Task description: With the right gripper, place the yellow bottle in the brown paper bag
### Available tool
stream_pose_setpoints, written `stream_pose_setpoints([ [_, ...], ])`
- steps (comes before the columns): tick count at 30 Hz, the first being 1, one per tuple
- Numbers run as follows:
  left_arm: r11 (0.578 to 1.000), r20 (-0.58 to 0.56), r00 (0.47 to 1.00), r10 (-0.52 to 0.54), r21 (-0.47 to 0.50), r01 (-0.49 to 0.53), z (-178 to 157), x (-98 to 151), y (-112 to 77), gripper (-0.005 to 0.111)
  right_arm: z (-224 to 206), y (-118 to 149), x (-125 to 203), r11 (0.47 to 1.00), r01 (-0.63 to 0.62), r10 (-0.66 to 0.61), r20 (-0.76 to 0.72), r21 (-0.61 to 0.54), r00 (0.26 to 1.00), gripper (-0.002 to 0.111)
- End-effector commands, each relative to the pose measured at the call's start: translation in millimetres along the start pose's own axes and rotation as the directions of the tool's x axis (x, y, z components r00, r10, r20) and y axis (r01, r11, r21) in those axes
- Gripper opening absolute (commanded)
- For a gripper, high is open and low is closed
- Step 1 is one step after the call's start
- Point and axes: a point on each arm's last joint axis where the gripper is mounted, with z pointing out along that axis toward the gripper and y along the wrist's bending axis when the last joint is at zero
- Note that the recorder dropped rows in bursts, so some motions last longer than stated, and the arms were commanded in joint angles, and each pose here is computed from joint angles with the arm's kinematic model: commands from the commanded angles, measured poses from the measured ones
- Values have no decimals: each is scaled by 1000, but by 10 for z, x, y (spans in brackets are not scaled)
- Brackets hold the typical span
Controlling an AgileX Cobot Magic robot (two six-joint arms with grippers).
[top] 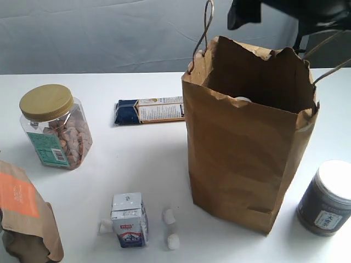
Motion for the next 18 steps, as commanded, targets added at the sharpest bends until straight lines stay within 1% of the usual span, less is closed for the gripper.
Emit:
stream_pose_setpoints([
  [1, 1000, 7, 1000, -1, 4, 1, -1, 2, -4, 0, -489, -88, 161, 995, 69, -64, 68, -75, 996, 74],
  [2, 1000, 7, 1000, -1, 4, 1, -1, 2, -4, 0, -510, -160, 256, 996, 71, -68, 64, -53, 996, 69],
  [4, 1000, 7, 1000, -1, 4, 1, -1, 2, -4, 0, -554, -355, 513, 999, 18, -15, 72, -31, 997, 57],
  [5, 1000, 7, 1000, -1, 4, 1, -1, 2, -4, 0, -597, -443, 625, 999, -8, 12, 103, -46, 995, 52],
  [8, 1000, 7, 1000, -1, 4, 1, -1, 2, -4, 0, -565, -714, 1023, 994, -78, 91, 171, -81, 981, 30],
  [10, 1000, 7, 1000, -1, 4, 1, -1, 2, -4, 0, -580, -924, 1266, 989, -119, 136, 222, -88, 965, 15],
  [12, 1000, 7, 1000, -1, 4, 1, -1, 2, -4, 0, -567, -1087, 1474, 986, -154, 166, 251, -67, 954, 3],
  [13, 1000, 7, 1000, -1, 4, 1, -1, 2, -4, 0, -577, -1160, 1570, 984, -165, 175, 274, -60, 946, 0],
  [15, 1000, 7, 1000, -1, 4, 1, -1, 2, -4, 0, -583, -1280, 1752, 987, -159, 161, 327, -33, 931, 0],
  [18, 1000, 7, 1000, -1, 4, 1, -1, 2, -4, 0, -542, -1369, 1991, 990, -143, 137, 380, -13, 915, 0],
])
